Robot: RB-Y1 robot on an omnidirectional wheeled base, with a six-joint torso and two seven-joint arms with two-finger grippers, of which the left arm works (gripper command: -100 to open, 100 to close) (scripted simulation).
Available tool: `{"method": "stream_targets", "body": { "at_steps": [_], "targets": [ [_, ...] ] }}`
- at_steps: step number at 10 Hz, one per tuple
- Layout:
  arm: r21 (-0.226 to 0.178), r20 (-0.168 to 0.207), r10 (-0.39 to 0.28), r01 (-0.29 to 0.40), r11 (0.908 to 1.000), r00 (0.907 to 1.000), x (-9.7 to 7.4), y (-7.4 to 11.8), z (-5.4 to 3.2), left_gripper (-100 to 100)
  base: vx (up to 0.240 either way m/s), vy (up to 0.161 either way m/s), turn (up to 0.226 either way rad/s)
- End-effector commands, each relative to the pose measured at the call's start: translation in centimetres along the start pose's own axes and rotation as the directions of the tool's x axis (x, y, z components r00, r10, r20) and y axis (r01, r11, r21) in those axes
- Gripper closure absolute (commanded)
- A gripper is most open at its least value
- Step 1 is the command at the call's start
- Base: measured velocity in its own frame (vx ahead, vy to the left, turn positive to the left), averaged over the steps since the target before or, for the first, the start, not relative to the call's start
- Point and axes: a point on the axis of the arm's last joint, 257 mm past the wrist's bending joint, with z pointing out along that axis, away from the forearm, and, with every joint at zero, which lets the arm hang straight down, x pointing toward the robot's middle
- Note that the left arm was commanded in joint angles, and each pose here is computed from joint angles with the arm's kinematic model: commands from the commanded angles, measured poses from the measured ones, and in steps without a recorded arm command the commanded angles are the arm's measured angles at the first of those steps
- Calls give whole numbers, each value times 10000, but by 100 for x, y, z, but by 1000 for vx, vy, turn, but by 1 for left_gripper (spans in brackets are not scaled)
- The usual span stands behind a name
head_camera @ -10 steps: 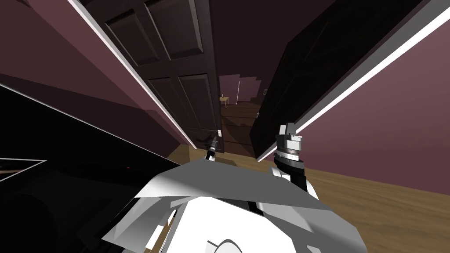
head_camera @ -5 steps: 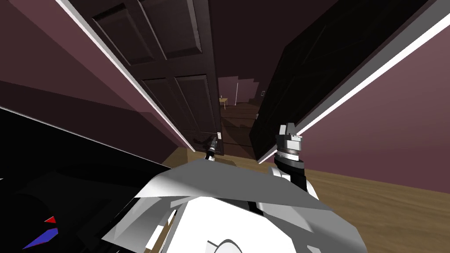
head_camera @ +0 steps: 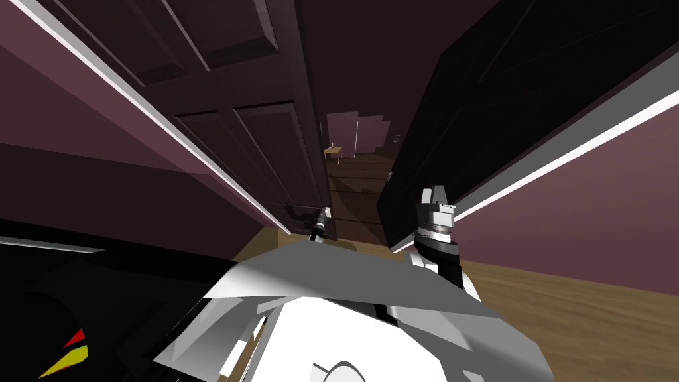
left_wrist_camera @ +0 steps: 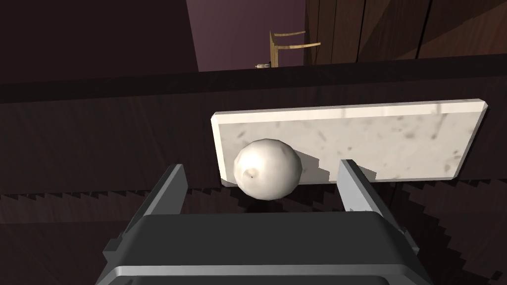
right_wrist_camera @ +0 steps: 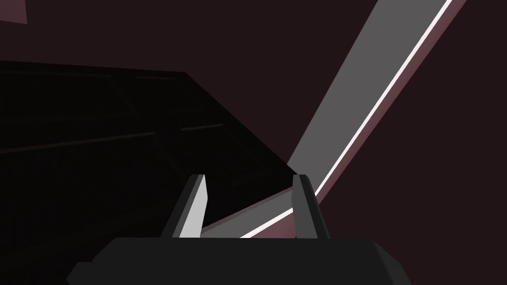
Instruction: Push the door open
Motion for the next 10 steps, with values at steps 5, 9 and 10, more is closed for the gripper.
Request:
{"method": "stream_targets", "body": {
  "at_steps": [5,9,10],
  "targets": [
    [0,0,0,0,10000,10000,0,0,0,100,0,0,-1],
    [-46,225,115,-114,9999,9997,-152,12,-4,100,62,-17,13],
    [-46,353,162,-161,9999,9992,-230,9,-4,100,171,-34,43]
  ]
}}
